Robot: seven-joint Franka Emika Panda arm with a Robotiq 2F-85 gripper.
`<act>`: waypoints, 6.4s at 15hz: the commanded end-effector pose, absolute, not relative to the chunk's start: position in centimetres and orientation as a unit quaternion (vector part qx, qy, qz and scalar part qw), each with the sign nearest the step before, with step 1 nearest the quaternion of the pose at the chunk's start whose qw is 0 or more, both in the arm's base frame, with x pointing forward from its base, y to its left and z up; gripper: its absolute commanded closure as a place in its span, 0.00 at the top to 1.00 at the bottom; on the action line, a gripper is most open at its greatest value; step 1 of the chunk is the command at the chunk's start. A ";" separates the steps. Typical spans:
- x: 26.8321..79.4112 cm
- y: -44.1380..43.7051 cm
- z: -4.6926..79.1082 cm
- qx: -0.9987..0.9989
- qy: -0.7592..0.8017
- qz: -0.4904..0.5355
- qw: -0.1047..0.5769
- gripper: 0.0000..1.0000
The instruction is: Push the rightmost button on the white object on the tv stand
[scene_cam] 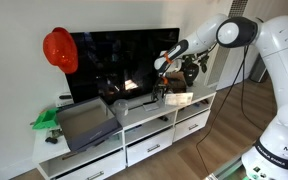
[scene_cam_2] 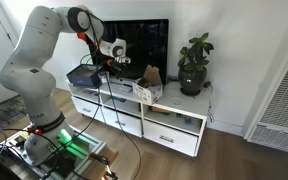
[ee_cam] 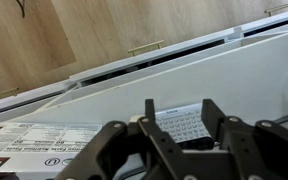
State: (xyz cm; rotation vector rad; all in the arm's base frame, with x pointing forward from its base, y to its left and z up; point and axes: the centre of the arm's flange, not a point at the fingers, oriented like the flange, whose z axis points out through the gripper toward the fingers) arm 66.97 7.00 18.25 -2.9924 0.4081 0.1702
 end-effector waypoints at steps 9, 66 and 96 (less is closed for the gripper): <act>73.8 6.3 11.7 -0.985 0.148 0.061 0.056 0.00; 80.1 5.7 2.6 -0.977 0.184 0.105 0.009 0.00; 71.0 12.2 20.2 -0.998 -0.006 0.054 -0.018 1.00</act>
